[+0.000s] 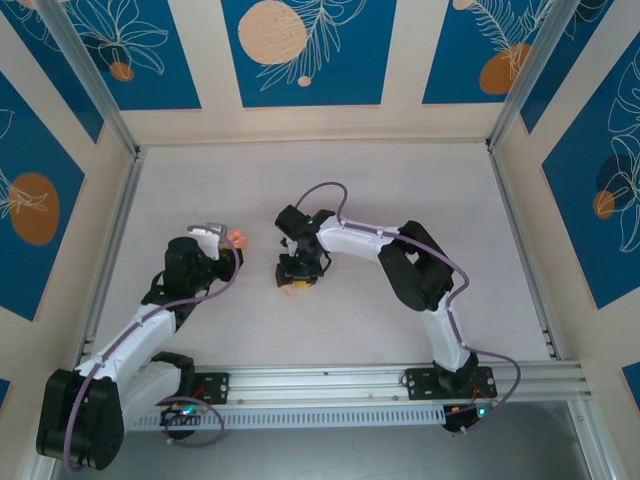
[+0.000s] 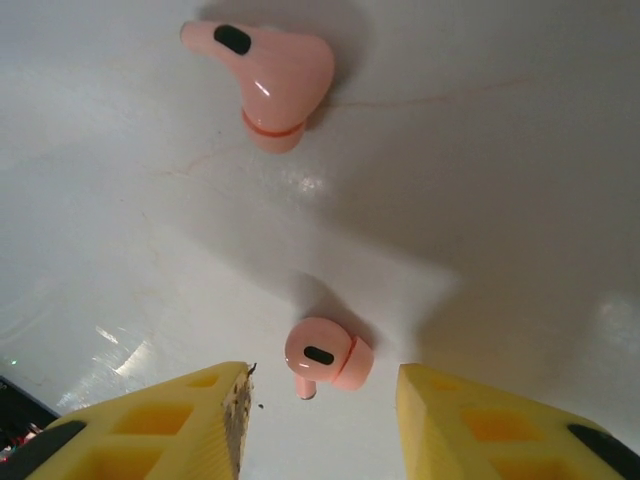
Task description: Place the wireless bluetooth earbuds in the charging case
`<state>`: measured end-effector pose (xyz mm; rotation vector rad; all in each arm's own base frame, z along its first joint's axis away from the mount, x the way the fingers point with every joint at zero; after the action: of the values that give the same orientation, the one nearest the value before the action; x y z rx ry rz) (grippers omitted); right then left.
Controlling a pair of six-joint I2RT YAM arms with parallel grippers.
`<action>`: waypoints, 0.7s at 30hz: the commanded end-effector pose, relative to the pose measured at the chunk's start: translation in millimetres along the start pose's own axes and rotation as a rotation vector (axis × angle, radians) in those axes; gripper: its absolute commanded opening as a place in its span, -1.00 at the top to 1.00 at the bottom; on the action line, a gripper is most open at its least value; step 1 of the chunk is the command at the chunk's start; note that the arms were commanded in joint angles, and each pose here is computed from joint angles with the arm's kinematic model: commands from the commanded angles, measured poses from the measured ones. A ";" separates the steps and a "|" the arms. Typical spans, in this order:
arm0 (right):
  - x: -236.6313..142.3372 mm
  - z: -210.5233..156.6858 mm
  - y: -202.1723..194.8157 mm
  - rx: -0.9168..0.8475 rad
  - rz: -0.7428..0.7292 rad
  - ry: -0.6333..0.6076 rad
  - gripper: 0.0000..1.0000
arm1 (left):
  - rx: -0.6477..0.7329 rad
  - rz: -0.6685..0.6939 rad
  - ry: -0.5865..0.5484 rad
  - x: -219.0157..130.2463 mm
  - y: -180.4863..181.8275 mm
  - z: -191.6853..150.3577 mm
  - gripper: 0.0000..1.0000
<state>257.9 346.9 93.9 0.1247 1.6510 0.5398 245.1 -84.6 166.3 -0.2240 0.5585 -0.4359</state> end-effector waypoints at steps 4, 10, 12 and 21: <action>9.1 -0.8 1.2 0.019 0.002 0.053 0.23 | 0.032 -0.008 -0.036 -2.5 -5.3 15.9 0.61; 15.8 0.6 1.4 0.016 -0.021 0.063 0.26 | 0.037 -0.012 -0.038 -3.8 -6.2 16.6 0.61; 17.3 1.6 1.3 0.019 -0.021 0.063 0.29 | 0.037 -0.011 -0.036 -3.9 -6.2 16.2 0.61; 15.4 2.5 2.9 0.012 -0.038 0.045 0.49 | 0.054 -0.018 -0.020 -3.9 -6.8 13.9 0.61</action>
<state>260.4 352.2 85.8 0.1092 1.6834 0.5156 245.6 -84.8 168.6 -0.2049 0.5585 -0.4415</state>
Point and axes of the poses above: each hand's point on the last joint's axis, 136 mm out from that joint toward the fingers, its own x axis out along the fingers, its own y axis along the line the jaws close on, z = x × y, the point moved 7 cm from there along -x, back along the fingers, and after that the axes turned 1 degree about -x, right-handed, at the moved point
